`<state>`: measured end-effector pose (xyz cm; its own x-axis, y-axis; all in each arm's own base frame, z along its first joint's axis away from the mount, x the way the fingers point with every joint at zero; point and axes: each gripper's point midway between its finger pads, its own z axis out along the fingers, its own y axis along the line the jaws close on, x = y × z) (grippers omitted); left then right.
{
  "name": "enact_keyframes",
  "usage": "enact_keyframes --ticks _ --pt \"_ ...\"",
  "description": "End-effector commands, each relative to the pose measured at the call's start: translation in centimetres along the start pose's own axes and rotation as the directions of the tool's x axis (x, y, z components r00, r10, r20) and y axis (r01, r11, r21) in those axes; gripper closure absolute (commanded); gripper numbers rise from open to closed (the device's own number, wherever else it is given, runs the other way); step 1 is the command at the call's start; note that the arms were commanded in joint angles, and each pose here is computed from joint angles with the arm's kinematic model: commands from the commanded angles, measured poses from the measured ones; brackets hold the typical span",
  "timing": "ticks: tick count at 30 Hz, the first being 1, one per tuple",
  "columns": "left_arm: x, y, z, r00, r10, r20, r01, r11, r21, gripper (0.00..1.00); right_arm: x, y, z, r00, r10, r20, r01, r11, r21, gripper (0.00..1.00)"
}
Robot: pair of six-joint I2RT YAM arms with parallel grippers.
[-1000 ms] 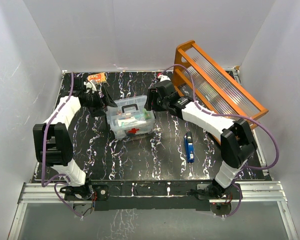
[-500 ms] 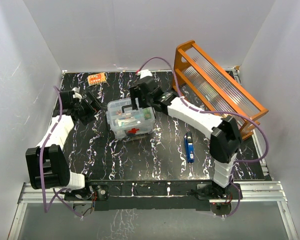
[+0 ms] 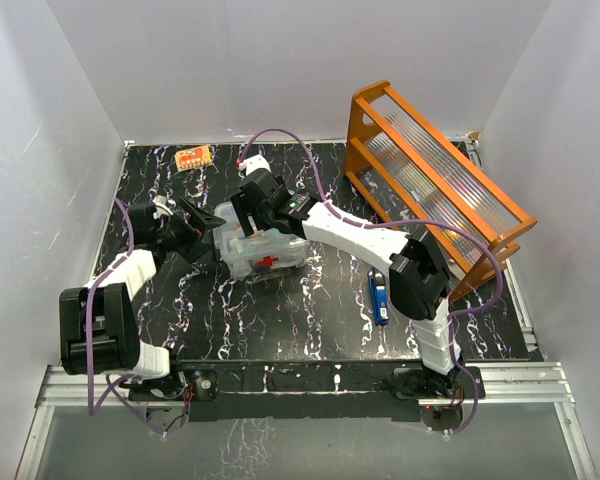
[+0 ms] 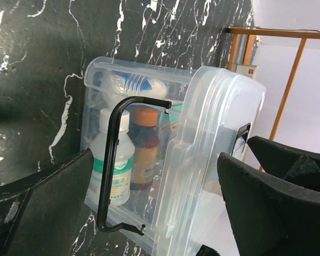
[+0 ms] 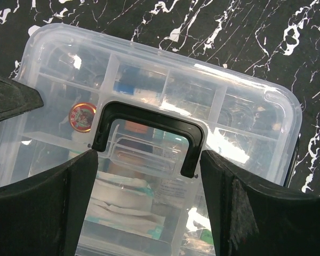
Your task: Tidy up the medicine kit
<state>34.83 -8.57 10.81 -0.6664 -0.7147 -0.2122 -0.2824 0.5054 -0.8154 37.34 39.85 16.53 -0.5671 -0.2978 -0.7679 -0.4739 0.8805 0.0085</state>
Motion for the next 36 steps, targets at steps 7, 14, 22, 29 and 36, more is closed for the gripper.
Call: enact_keyframes --ticks 7,14,22,29,36 --pt "0.7 -3.0 -0.9 0.999 -0.015 -0.049 0.021 0.99 0.136 0.11 1.2 -0.4 0.5 0.999 -0.004 -0.033 0.006 0.999 0.036 0.26" --pt "0.5 -2.3 -2.4 0.997 0.066 -0.04 -0.066 0.998 0.001 0.27 1.6 -0.4 0.7 0.999 0.0 -0.043 0.001 0.999 0.041 0.29" --pt "0.9 -1.7 -2.7 0.988 0.098 -0.117 -0.105 0.993 -0.048 0.41 2.5 -0.5 1.2 0.998 -0.002 -0.071 0.005 0.999 0.047 0.31" --pt "1.0 -2.1 -2.7 0.979 0.122 -0.161 -0.131 0.99 -0.047 0.55 3.2 -0.5 1.6 0.996 0.002 -0.084 0.002 0.999 0.05 0.32" --pt "0.6 -3.3 -3.1 0.976 0.143 -0.165 -0.149 0.988 -0.027 0.59 3.8 -0.5 2.0 0.995 -0.003 -0.1 0.008 0.999 0.051 0.33"
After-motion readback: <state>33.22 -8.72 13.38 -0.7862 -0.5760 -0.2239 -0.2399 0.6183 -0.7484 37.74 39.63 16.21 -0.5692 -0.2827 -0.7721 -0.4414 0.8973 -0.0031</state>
